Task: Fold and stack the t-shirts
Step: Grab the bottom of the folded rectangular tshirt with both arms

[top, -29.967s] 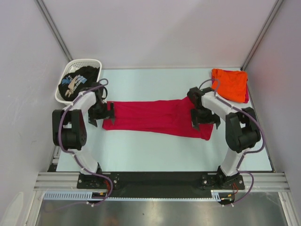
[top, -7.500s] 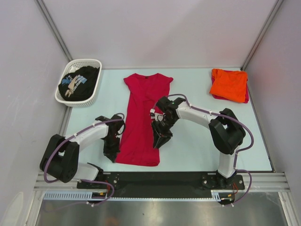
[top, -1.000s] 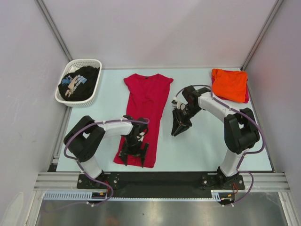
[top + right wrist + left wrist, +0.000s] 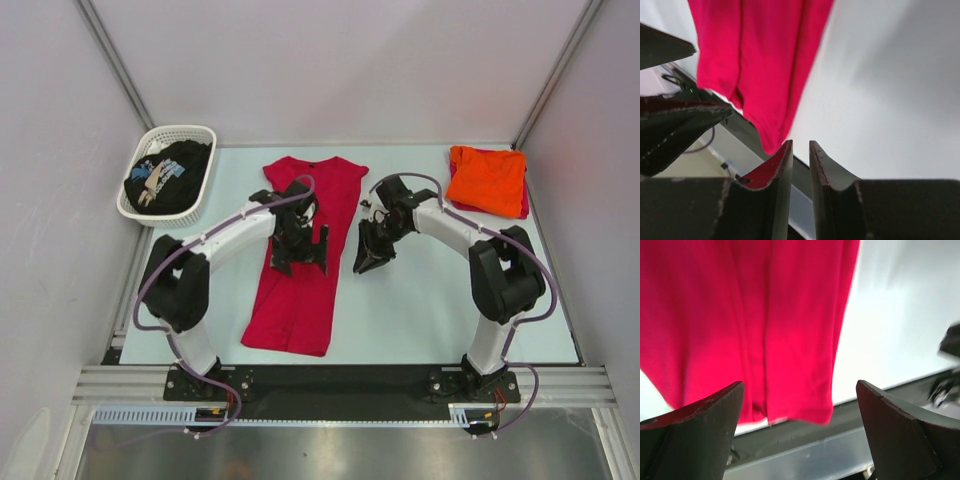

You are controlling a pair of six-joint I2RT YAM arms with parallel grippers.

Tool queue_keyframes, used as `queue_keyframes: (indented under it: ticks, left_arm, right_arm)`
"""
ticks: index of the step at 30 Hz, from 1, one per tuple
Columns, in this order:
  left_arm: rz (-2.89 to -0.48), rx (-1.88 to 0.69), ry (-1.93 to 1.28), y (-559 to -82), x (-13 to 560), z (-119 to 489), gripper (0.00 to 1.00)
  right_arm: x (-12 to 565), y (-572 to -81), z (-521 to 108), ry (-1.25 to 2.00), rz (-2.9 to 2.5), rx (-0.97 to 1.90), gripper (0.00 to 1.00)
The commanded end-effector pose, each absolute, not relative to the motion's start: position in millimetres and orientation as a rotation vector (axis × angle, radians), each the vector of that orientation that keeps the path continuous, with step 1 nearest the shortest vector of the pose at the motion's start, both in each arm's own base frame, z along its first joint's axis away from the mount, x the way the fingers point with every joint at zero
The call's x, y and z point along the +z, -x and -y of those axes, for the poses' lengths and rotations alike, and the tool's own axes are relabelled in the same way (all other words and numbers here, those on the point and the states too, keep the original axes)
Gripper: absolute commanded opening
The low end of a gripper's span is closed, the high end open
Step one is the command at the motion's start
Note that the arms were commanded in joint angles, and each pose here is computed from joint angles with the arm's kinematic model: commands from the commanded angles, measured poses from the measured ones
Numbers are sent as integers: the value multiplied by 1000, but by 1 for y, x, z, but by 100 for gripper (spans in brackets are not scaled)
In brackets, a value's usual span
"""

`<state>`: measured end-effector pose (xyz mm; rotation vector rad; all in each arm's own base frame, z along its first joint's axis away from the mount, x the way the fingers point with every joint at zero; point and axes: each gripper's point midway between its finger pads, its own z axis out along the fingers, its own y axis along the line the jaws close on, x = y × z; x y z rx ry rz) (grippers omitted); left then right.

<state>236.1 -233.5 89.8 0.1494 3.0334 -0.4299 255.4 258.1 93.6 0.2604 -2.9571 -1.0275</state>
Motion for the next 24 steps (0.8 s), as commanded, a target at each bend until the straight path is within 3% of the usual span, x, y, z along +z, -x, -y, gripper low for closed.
queue_keyframes:
  ticks: [1, 4, 7, 8, 10, 20, 24]
  left_arm:
    - [-2825, -587, -140, -313, 116, 258, 100]
    - [-2796, -652, -155, -340, 118, 269, 100]
    - [-2769, -662, -201, -360, 119, 278, 88]
    - [-2786, -651, -198, -364, 111, 279, 76]
    - [-2813, -659, -186, -368, 109, 279, 72]
    - [-2968, -562, -188, -362, 60, 270, 81]
    - [-3001, -578, -197, -356, 51, 269, 78]
  right_arm:
    - [103, -306, -286, -233, 3063, -1131, 25]
    - [100, -318, -297, -222, 3062, -1178, 25]
    - [90, -322, -303, -196, 3031, -1172, 26]
    - [88, -323, -304, -192, 3025, -1171, 26]
    - [86, -325, -304, -185, 3024, -1161, 26]
    - [80, -328, -309, -209, 2986, -1146, 27]
    - [74, -328, -310, -211, 2975, -1107, 27]
